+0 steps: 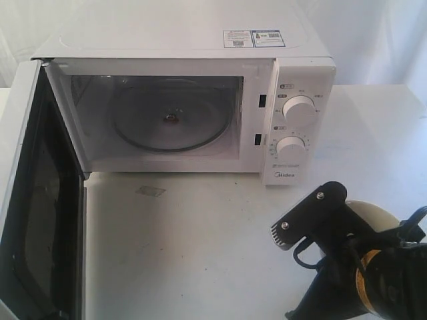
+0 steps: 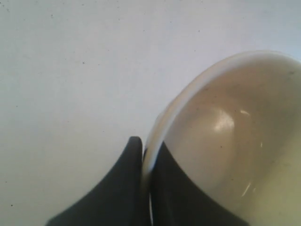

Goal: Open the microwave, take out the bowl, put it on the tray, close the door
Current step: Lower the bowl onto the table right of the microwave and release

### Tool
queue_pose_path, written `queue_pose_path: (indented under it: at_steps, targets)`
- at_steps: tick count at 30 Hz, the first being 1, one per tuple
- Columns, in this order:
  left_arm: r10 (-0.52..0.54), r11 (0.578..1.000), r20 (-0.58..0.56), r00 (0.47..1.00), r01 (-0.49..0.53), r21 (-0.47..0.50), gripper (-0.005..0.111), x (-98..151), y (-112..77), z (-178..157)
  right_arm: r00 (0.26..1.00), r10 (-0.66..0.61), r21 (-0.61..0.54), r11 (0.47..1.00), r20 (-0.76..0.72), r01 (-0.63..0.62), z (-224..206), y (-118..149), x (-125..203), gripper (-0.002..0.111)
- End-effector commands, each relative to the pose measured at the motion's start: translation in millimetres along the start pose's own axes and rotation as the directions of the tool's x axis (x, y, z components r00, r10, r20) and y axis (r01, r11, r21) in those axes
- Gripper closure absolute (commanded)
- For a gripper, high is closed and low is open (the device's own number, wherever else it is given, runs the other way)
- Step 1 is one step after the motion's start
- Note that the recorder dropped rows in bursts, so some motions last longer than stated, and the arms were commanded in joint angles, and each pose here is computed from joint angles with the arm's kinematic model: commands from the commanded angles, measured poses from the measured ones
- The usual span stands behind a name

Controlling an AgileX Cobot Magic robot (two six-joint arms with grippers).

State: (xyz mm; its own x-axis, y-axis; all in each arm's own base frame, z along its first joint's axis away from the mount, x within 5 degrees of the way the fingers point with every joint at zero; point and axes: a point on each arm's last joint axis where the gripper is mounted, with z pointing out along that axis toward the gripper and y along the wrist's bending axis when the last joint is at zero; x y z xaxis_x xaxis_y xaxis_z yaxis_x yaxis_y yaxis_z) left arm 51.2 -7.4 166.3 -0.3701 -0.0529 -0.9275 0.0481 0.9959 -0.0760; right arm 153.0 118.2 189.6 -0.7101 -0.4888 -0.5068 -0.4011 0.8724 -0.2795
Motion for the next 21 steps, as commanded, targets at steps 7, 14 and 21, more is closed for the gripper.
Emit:
queue_pose_path:
  at_steps: [7,14,21]
  targets:
    - [-0.009,1.000,0.001,1.000,0.009,0.009,0.107,0.9,-0.5,0.1,0.999,0.038,-0.005,0.999,-0.016,-0.038,0.1,0.2,2.6,0.108]
    - [-0.009,1.000,0.001,1.000,0.009,0.009,0.107,0.9,-0.5,0.1,1.000,-0.005,-0.008,1.000,0.002,0.005,2.6,0.4,5.9,0.108]
    - [-0.009,1.000,0.001,1.000,0.009,0.009,0.107,0.9,-0.5,0.1,0.999,-0.027,-0.008,1.000,-0.019,0.027,6.6,0.3,16.0,0.108]
